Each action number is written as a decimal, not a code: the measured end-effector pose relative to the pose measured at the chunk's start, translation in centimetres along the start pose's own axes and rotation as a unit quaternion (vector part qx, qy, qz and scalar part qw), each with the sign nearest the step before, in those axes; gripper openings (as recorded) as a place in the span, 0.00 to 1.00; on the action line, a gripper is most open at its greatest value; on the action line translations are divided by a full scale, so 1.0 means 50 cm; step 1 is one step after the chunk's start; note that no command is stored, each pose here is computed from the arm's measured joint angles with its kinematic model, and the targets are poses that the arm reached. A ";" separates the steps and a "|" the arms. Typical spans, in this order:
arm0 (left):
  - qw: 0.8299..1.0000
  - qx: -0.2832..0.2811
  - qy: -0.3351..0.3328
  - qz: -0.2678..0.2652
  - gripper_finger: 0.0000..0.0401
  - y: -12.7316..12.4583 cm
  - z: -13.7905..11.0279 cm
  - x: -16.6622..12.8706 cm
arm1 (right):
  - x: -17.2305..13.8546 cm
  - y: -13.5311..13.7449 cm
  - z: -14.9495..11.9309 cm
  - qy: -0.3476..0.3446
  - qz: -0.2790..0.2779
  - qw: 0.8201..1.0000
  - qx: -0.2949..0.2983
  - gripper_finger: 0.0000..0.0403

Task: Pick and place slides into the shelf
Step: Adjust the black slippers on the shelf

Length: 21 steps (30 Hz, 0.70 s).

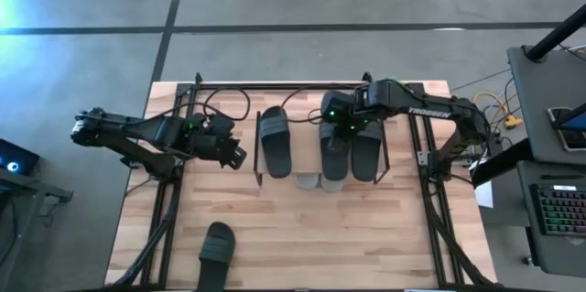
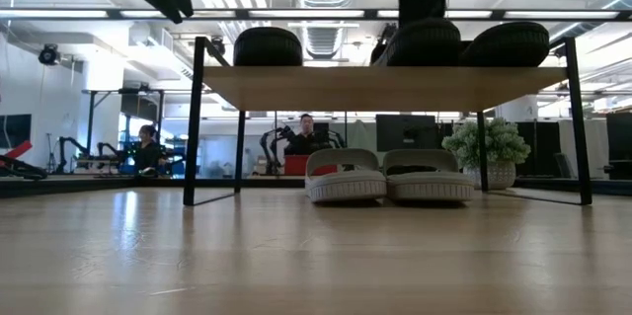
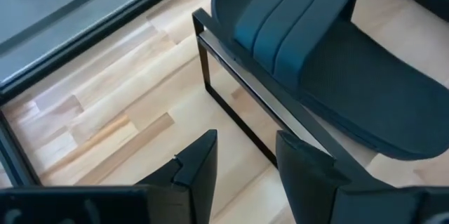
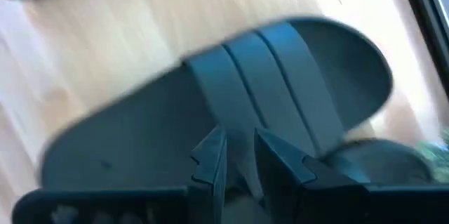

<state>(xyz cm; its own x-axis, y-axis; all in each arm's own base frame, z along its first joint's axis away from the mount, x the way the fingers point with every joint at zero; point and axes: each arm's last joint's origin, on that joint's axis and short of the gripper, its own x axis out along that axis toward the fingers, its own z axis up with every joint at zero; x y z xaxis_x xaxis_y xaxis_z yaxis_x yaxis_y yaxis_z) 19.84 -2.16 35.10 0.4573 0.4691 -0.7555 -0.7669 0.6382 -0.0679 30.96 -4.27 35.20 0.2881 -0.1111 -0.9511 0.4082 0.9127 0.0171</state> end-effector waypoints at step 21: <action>1.000 -0.006 -0.008 -0.008 0.32 0.008 0.002 -0.010 | 0.084 0.044 0.058 -0.016 0.036 0.999 -0.024 0.17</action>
<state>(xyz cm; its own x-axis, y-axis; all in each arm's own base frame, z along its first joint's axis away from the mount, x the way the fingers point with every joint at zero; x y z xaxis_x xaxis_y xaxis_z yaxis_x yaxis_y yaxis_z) 19.38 -2.09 35.52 0.4761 0.4682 -0.7444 -0.7648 0.6382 -0.0877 35.59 -3.87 32.14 0.3438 -0.0566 -0.9374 0.3430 0.9368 0.0692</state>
